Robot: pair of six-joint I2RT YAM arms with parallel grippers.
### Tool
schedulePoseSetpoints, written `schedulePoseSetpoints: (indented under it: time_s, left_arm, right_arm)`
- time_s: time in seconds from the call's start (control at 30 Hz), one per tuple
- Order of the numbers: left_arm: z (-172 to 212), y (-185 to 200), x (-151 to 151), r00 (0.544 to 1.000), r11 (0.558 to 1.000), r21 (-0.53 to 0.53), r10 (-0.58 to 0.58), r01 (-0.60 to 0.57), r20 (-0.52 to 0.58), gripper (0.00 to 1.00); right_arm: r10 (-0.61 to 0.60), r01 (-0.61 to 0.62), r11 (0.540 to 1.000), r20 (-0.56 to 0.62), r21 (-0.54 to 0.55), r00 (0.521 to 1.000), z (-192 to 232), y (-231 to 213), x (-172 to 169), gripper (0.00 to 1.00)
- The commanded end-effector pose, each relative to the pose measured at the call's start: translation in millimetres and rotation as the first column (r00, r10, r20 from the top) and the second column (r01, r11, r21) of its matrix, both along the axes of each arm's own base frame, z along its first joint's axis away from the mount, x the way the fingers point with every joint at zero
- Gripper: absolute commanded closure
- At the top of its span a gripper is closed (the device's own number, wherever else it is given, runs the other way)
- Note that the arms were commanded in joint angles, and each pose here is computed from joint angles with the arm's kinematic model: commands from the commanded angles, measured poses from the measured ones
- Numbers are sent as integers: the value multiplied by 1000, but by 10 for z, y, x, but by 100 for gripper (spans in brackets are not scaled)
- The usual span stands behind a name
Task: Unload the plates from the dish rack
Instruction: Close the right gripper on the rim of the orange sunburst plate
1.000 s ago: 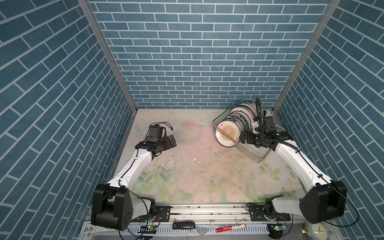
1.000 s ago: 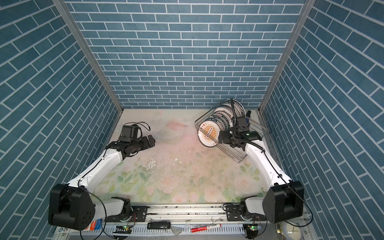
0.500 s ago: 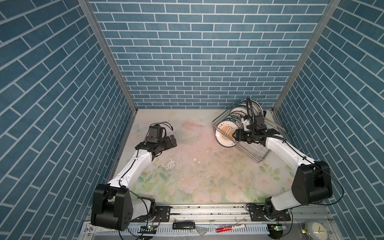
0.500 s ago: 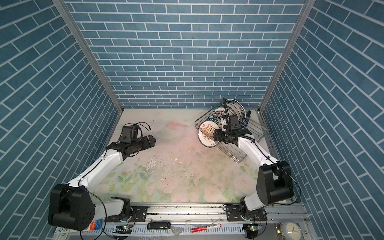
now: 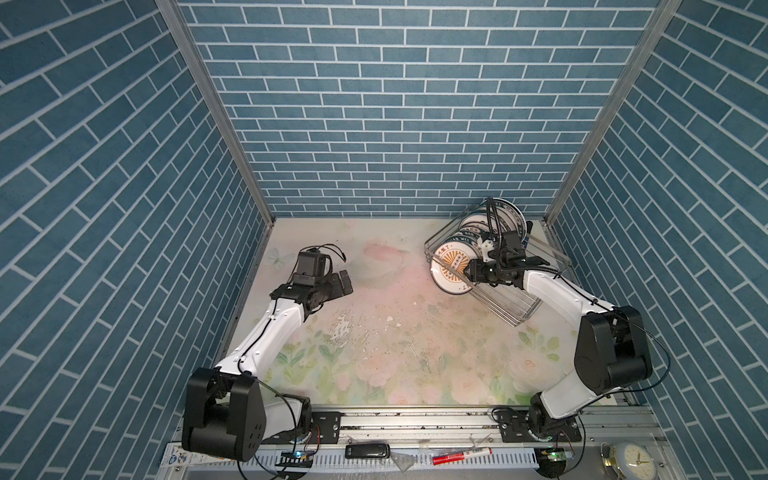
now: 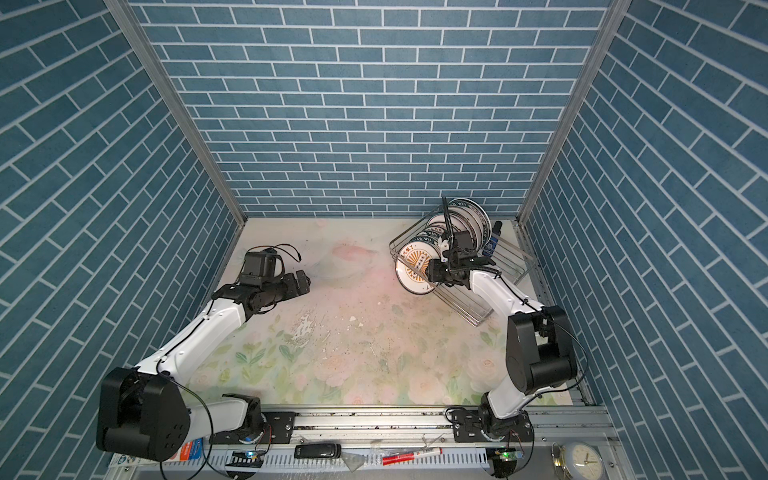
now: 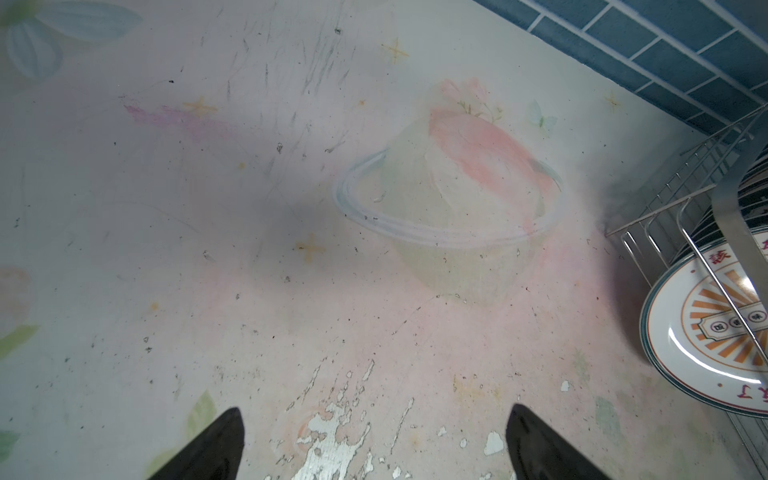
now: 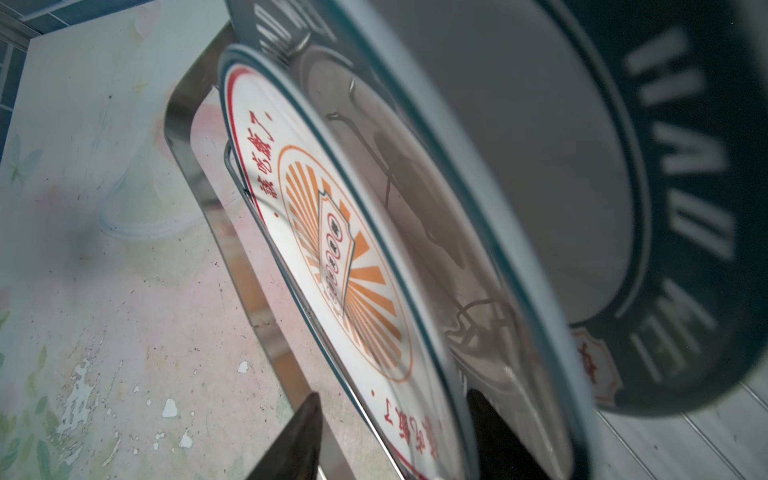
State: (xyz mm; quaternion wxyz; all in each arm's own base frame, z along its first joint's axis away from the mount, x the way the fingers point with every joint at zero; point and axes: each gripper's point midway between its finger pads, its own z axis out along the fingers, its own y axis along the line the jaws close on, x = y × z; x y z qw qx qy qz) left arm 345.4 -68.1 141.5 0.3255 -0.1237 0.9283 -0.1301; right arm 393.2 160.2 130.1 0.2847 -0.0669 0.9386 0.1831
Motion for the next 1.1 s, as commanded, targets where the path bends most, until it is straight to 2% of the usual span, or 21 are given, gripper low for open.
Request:
schedulePoseSetpoints:
  time_s: [0.0,0.4,0.47,0.63,0.77,0.97,1.07]
  left_arm:
    - [41,40,-12,1000,1000,20,1,-1,7,1]
    - [-56,45,-49,1000,1000,24,0,1,-14,1]
    - [-52,42,-46,1000,1000,23,-2,2,-12,1]
    - [-51,50,-65,1000,1000,25,0,1,-12,1]
    - [-54,61,-77,1000,1000,29,3,-3,-11,1]
    - [-75,59,-90,1000,1000,19,12,-11,-16,1]
    - [-64,52,-97,1000,1000,10,13,-13,-7,1]
  right_arm:
    - [47,-46,999,62,-23,997,113,31,112,45]
    - [130,-133,991,147,13,981,46,172,247,57]
    - [140,-142,990,144,6,980,10,179,277,64]
    - [153,-158,987,169,16,974,-25,194,338,69]
    - [163,-171,985,181,30,970,-8,216,328,74]
    - [189,-201,979,206,37,960,41,240,266,75]
    - [199,-210,977,204,30,959,37,230,239,80]
